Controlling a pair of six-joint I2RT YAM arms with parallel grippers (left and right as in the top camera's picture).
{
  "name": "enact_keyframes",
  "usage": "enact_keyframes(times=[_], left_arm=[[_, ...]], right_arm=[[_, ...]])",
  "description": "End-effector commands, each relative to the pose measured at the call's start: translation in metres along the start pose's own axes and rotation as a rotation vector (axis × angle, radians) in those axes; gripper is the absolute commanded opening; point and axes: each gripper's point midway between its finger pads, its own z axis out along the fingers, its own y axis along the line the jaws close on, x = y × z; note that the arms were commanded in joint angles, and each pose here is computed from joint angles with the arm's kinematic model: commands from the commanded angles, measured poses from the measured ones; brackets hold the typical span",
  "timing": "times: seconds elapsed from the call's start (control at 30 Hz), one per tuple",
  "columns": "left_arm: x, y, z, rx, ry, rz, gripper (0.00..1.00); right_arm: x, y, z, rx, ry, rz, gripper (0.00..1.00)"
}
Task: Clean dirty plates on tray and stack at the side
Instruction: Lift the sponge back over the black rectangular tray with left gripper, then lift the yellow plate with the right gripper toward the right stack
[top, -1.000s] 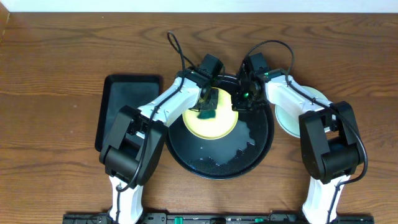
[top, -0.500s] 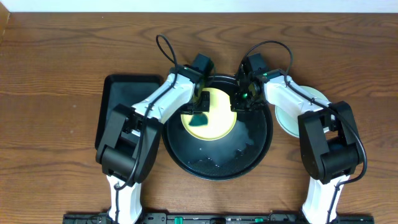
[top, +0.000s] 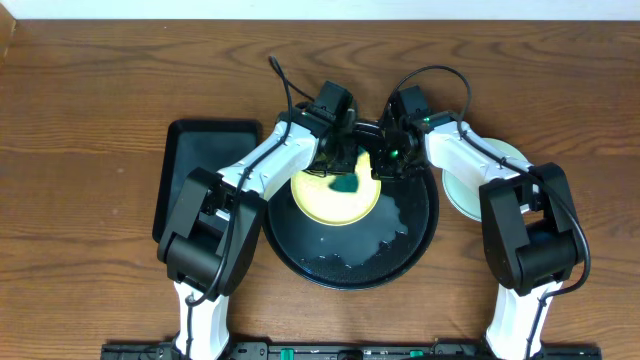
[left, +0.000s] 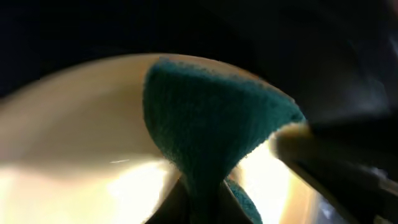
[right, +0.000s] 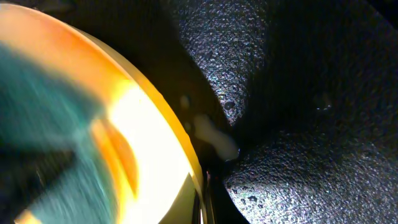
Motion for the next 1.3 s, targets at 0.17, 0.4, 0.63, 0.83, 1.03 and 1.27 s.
enact_keyframes(times=[0.17, 0.4, 0.63, 0.83, 1.03, 1.27], left_arm=[[-0.003, 0.085, -0.018, -0.468, -0.126, -0.272, 0.08], [-0.008, 0.072, -0.063, -0.473, -0.116, -0.269, 0.07], [-0.014, 0.064, -0.137, -0.463, -0.131, -0.243, 0.07], [-0.006, 0.083, -0.181, -0.384, -0.115, -0.292, 0.08], [-0.004, 0.138, -0.208, -0.413, -0.125, -0.411, 0.07], [-0.001, 0.184, -0.223, -0.439, -0.143, -0.538, 0.08]], right_arm=[[0.020, -0.024, 0.019, 0.082, 0.057, 0.039, 0.01], [0.021, -0.023, 0.020, 0.074, 0.061, 0.040, 0.01], [0.023, -0.021, 0.019, 0.063, 0.071, 0.043, 0.01], [0.021, -0.013, 0.015, 0.021, 0.073, 0.022, 0.01], [0.011, -0.009, -0.008, 0.060, 0.008, -0.013, 0.01], [-0.005, -0.003, -0.067, 0.264, -0.181, -0.130, 0.01]])
